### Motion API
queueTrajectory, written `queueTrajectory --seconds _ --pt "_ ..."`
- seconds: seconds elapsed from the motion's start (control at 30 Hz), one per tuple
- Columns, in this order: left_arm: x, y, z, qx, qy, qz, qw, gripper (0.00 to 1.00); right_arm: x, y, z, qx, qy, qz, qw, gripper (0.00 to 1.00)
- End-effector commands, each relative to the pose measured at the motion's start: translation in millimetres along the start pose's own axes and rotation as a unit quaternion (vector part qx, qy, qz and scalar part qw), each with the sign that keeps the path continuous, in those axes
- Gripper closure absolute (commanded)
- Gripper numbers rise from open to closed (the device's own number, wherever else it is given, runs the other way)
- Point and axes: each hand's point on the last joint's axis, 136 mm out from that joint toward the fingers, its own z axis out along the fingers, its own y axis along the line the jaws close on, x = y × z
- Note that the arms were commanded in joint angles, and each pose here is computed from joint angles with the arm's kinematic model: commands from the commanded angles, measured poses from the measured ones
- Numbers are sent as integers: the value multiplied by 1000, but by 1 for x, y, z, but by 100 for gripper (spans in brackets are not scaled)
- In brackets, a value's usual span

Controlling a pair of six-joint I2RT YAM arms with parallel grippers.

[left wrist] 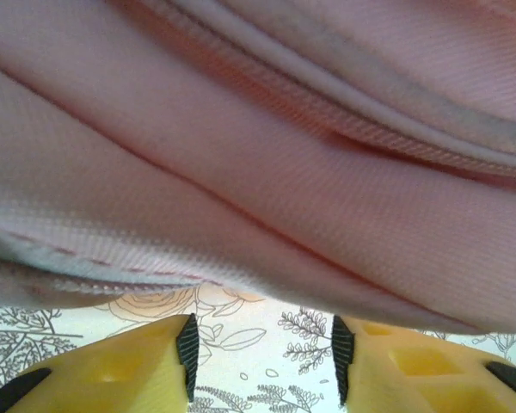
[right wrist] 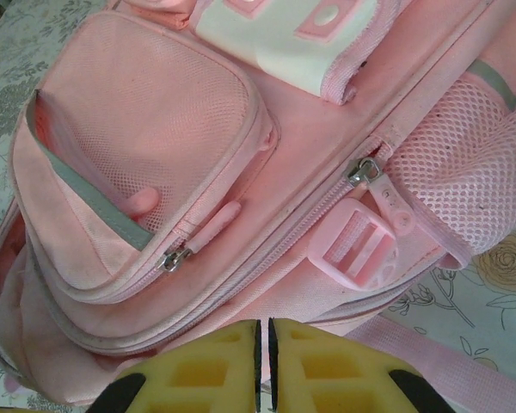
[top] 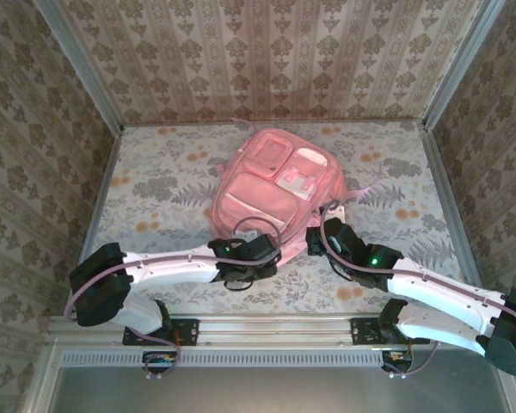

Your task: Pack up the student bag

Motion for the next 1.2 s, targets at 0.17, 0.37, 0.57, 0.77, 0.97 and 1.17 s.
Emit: queueTrajectory --seconds 0.17,0.37,0.57,0.77,0.97,1.17 --pt "-23 -13 4 19 -95 -12 995 56 8 -7 3 -8 -7 10 1000 86" --pt "-26 -10 12 12 -112 -14 994 63 14 -13 6 -5 -3 15 1000 86" --pt "-24 -4 18 1 -114 -22 993 66 18 -16 9 -4 -2 20 1000 86" --pt "-29 7 19 -33 -128 -25 991 58 19 -14 9 -11 0 25 1000 86" --pt "-39 12 18 -52 -160 -24 986 67 19 -13 8 -16 0 30 999 86" --pt "-44 12 25 -60 -167 -16 984 72 23 -15 7 -16 5 29 999 87"
